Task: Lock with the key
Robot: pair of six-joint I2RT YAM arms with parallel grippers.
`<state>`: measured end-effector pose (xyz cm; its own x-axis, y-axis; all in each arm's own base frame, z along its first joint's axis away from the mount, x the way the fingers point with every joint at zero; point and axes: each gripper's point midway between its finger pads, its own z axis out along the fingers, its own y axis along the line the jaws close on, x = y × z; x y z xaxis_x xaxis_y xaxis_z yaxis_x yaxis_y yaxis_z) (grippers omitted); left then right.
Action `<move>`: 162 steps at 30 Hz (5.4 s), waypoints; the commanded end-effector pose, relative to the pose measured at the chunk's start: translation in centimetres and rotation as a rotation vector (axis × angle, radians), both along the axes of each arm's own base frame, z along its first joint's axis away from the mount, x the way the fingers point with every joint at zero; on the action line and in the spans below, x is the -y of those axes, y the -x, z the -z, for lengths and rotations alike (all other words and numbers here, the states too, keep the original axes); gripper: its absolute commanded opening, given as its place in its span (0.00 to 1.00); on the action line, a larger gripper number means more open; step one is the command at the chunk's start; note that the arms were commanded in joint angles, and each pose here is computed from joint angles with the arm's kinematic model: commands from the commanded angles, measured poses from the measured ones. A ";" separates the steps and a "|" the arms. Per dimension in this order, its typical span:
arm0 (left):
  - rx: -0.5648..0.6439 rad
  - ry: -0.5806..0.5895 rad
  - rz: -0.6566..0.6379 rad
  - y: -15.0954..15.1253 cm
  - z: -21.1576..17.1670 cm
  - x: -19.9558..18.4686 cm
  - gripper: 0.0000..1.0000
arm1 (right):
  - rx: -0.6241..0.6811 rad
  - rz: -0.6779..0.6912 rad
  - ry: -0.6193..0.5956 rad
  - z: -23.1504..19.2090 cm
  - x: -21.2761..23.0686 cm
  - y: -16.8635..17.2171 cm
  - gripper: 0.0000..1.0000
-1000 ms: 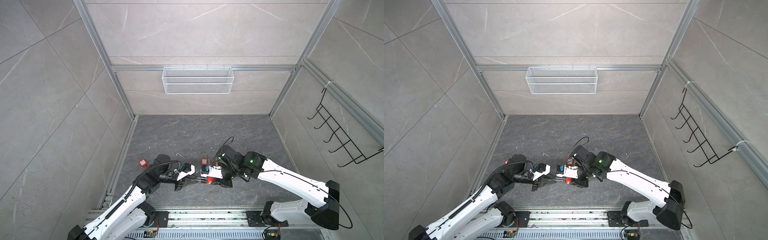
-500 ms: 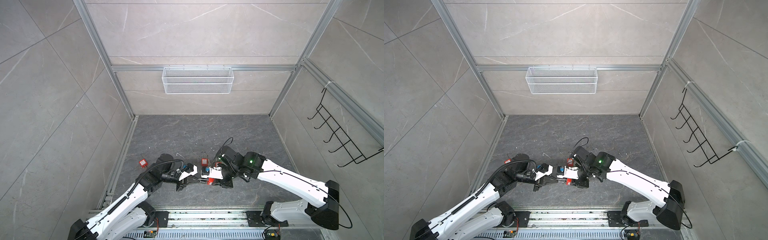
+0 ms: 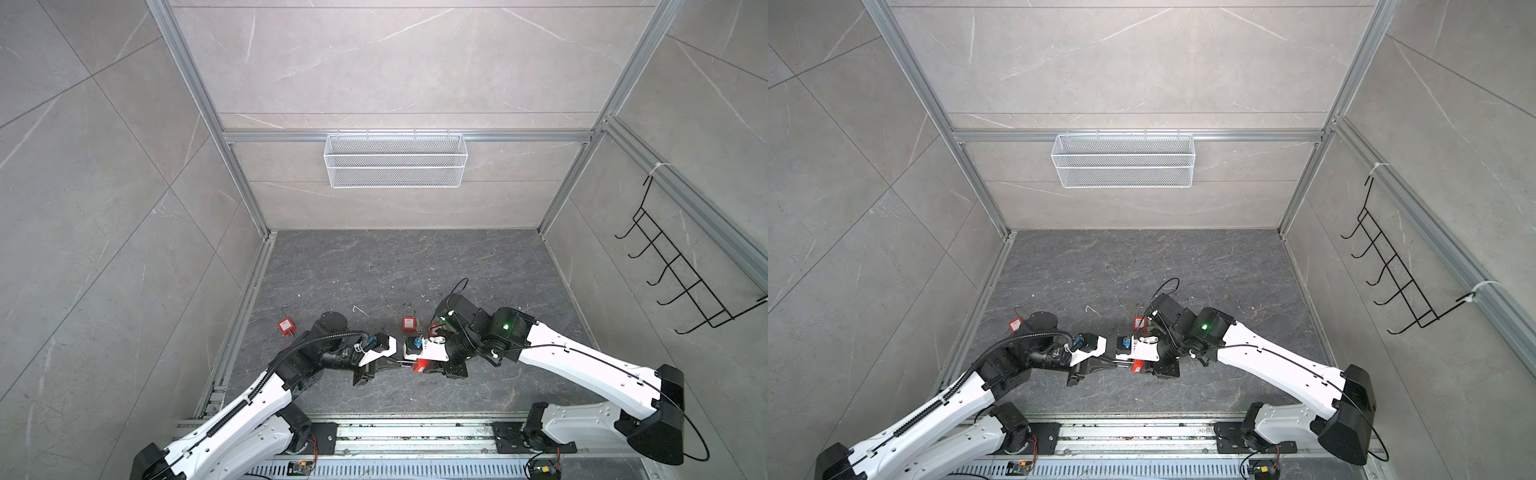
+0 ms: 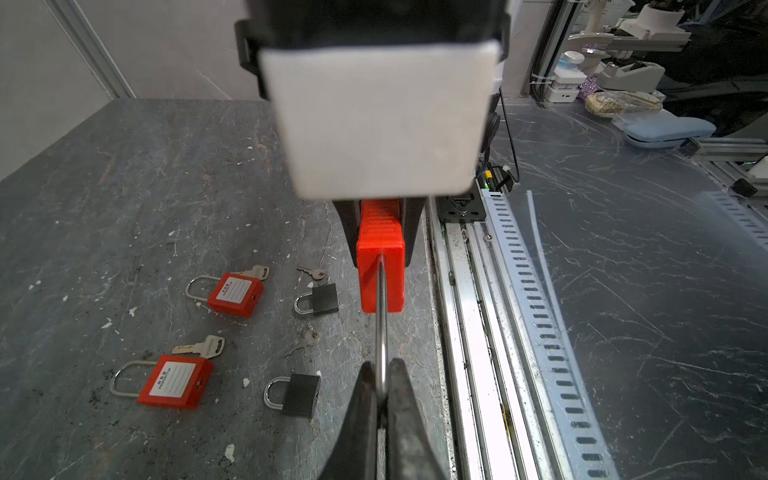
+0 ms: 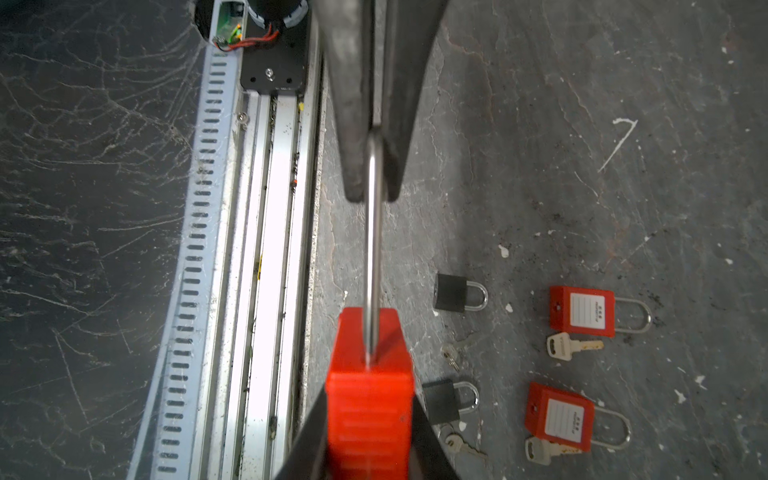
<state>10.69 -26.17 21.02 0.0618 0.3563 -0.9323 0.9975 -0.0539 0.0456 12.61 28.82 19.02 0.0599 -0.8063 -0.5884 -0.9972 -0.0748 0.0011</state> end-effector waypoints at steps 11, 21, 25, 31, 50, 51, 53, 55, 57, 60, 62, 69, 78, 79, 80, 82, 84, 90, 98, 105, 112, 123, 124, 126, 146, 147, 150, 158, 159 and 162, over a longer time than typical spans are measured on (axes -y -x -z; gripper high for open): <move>0.018 0.097 0.057 0.7 -0.9 1.3 0.00 | 0.010 -0.011 -0.131 -2.1 -2.8 -2.2 0.06; -0.078 0.136 0.078 0.8 0.4 2.3 0.00 | 0.062 0.017 -0.259 -4.1 -5.3 -3.8 0.04; -0.065 0.138 0.061 0.2 0.4 2.5 0.00 | 0.032 0.039 -0.252 -3.7 -5.4 -3.8 0.07; 0.018 0.116 0.028 -0.3 -0.6 1.9 0.00 | -0.024 0.123 -0.160 -2.7 -2.2 -2.8 0.36; 0.037 0.125 0.122 1.6 -3.6 1.2 0.00 | -0.256 0.204 0.134 -1.2 6.0 0.5 0.52; 0.036 0.127 0.124 1.7 -3.6 1.2 0.00 | -0.267 0.196 0.140 -1.0 5.8 0.4 0.51; 0.034 0.129 0.127 1.8 -3.7 1.2 0.00 | -0.283 0.187 0.139 -0.8 5.3 0.3 0.48; 0.031 0.132 0.131 1.9 -3.8 1.2 0.00 | -0.297 0.176 0.118 -0.9 4.7 0.3 0.47; 0.031 0.133 0.131 1.9 -3.8 1.2 0.00 | -0.310 0.162 0.095 -1.1 4.3 0.4 0.45; 0.035 0.140 0.129 1.8 -4.0 1.2 0.00 | -0.306 0.160 0.074 -1.0 3.9 0.2 0.41; 0.040 0.142 0.121 1.7 -4.1 1.3 0.00 | -0.317 0.152 0.055 -1.1 3.6 0.4 0.40; 0.043 0.150 0.098 1.3 -4.0 1.3 0.00 | -0.353 0.145 0.024 -1.2 3.5 1.2 0.37; 0.033 0.154 0.089 1.2 -4.0 1.3 0.00 | -0.304 0.178 0.032 -0.8 3.9 0.6 0.27; 0.032 0.155 0.090 1.3 -4.0 1.3 0.00 | -0.286 0.184 0.028 -0.9 4.0 0.4 0.27; 0.028 0.155 0.089 1.3 -4.0 1.3 0.00 | -0.266 0.192 0.024 -0.9 4.0 0.1 0.25; 0.019 0.155 0.088 1.2 -3.9 1.4 0.00 | -0.224 0.204 0.015 -0.9 4.1 -0.4 0.23; 0.014 0.155 0.088 1.2 -3.8 1.4 0.00 | -0.172 0.215 -0.002 -1.0 4.2 -1.0 0.23; -0.004 0.147 0.095 1.2 -3.7 1.6 0.00 | -0.073 0.186 -0.024 -1.1 4.4 -1.2 0.36; -0.017 0.119 0.105 1.2 -3.4 1.7 0.00 | -0.113 0.118 -0.029 -1.4 3.8 0.2 0.24; 0.008 0.051 0.088 0.9 -3.0 1.2 0.00 | -0.138 0.107 0.003 -0.2 4.4 0.9 0.06; 0.047 -0.016 0.049 0.4 -2.7 0.3 0.00 | -0.108 0.104 0.004 1.0 5.4 1.2 0.00; 0.083 -0.089 -0.035 -1.4 -2.5 -1.1 0.00 | -0.090 0.189 -0.023 3.1 6.9 -0.7 0.00; 0.089 -0.092 -0.038 -1.5 -2.5 -1.1 0.00 | -0.098 0.186 -0.026 3.2 6.9 -0.6 0.00; 0.107 -0.102 -0.039 -1.8 -2.6 -1.1 0.00 | -0.106 0.185 -0.020 3.5 7.2 -0.6 0.00; -0.061 -0.001 0.069 -2.0 -2.5 2.2 0.00 | -0.115 0.115 -0.077 -0.6 5.9 -0.6 0.00; -0.060 0.002 0.067 -2.0 -2.5 2.2 0.00 | -0.128 0.116 -0.070 -0.6 5.9 -0.6 0.00; -0.061 0.001 0.063 -2.0 -2.5 2.1 0.00 | -0.088 0.135 -0.024 -0.1 6.4 -1.4 0.00; -0.022 -0.028 0.051 -1.3 -1.5 0.8 0.00 | -0.133 0.121 -0.023 -0.7 6.9 0.0 0.00; -0.001 -0.036 0.045 -1.3 -1.4 0.6 0.00 | -0.167 0.115 -0.013 -0.6 7.0 0.5 0.00; 0.069 -0.060 0.031 -1.4 -1.2 -0.1 0.00 | -0.231 0.128 0.047 0.4 7.6 1.1 0.00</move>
<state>12.20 -26.98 22.22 0.0730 0.3935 -0.9164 0.9951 -0.0904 0.0404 13.02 22.94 19.64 -0.0957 -0.7706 -0.6301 -0.9921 0.0222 0.1236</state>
